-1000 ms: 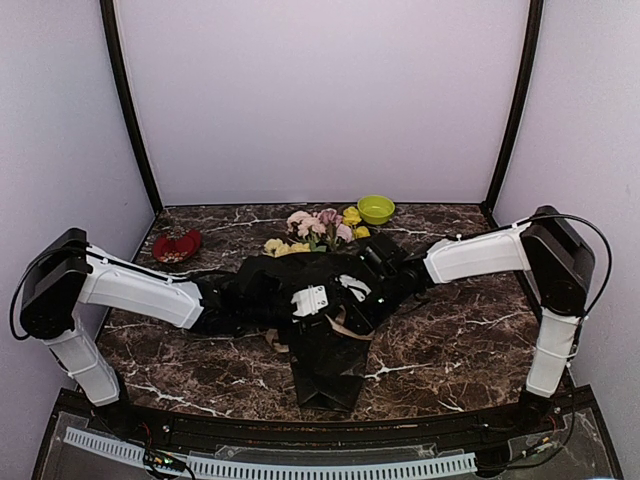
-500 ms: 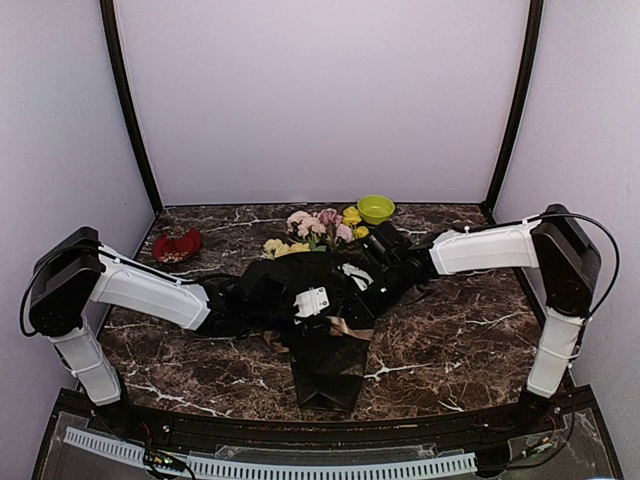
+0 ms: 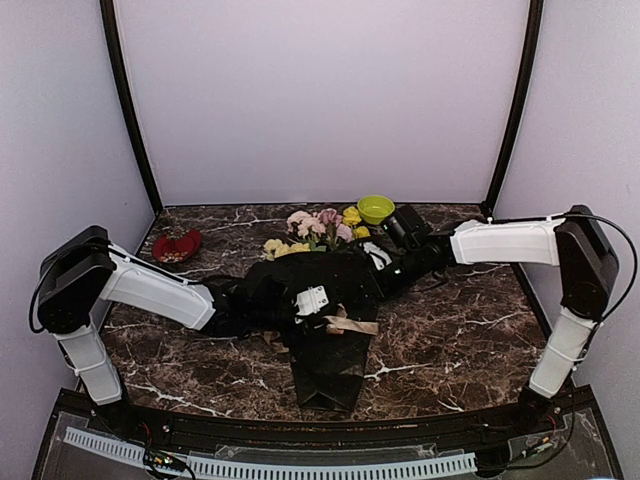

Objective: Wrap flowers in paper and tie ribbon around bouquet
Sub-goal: Cross the ribbon over the folded bouquet.

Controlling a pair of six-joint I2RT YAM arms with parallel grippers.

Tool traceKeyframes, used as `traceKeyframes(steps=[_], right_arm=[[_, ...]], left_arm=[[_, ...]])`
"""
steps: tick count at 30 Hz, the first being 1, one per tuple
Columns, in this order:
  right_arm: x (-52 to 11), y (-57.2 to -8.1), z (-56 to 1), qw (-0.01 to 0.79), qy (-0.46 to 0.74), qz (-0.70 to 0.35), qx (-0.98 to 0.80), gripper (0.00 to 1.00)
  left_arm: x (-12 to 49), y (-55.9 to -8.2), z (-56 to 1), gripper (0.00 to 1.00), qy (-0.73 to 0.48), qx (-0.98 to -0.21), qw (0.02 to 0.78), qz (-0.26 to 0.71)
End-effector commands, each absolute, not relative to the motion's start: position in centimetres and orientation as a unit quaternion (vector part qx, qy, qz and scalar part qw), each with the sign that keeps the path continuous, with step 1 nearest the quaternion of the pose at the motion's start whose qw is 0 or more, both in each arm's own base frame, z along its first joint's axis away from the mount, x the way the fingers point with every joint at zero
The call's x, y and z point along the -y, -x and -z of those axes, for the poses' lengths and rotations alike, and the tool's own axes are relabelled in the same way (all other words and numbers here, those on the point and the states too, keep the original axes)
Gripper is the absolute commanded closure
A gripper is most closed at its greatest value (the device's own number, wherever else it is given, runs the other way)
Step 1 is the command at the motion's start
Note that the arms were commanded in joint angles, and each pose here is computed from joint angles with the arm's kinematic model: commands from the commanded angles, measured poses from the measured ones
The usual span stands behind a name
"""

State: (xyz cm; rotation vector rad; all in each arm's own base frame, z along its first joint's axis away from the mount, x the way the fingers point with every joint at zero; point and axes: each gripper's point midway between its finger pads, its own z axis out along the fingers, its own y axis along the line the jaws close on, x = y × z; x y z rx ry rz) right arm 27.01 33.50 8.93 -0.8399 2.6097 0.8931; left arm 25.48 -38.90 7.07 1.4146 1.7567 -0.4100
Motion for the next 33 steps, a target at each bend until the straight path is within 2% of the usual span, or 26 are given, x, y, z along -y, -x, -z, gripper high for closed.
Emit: traceKeyframes(steps=[1, 3, 6, 9, 12, 16, 24, 25, 26, 33], right_arm=[[-31.5, -29.4, -10.3, 0.181, 0.226, -0.287, -0.913, 0.56], [-31.2, -29.3, -10.4, 0.193, 0.218, -0.289, -0.912, 0.58], [-31.5, -28.5, -11.2, 0.221, 0.219, -0.316, -0.896, 0.66], [-33.7, -25.5, -14.8, 0.281, 0.248, -0.394, -0.839, 0.73], [-34.9, -23.1, -15.5, 0.318, 0.263, -0.423, -0.807, 0.75], [-36.9, -20.7, -13.9, 0.3, 0.292, -0.434, -0.797, 0.75], [-39.5, -19.7, -11.1, 0.265, 0.313, -0.426, -0.806, 0.75], [-38.9, -21.6, -10.3, 0.295, 0.286, -0.388, -0.825, 0.67], [-38.7, -22.0, -10.1, 0.303, 0.28, -0.378, -0.829, 0.65], [-38.8, -22.6, -8.7, 0.303, 0.283, -0.353, -0.839, 0.6]], left_arm=[[39.4, -26.2, -7.6, 1.0, -0.545, -0.705, 0.418, 0.176], [39.4, -26.2, -7.6, 1.0, -0.542, -0.707, 0.417, 0.18], [39.4, -26.2, -7.5, 1.0, -0.536, -0.711, 0.417, 0.184], [39.3, -26.2, -7.3, 1.0, -0.528, -0.716, 0.415, 0.191], [39.4, -25.9, -7.1, 1.0, -0.524, -0.718, 0.411, 0.203], [39.4, -25.9, -6.8, 1.0, -0.517, -0.724, 0.405, 0.213], [39.5, -25.7, -6.5, 1.0, -0.514, -0.726, 0.397, 0.225], [39.5, -25.7, -6.5, 1.0, -0.513, -0.727, 0.396, 0.226], [39.5, -25.6, -6.4, 1.0, -0.514, -0.727, 0.395, 0.227], [39.5, -25.5, -6.1, 1.0, -0.515, -0.728, 0.39, 0.227]])
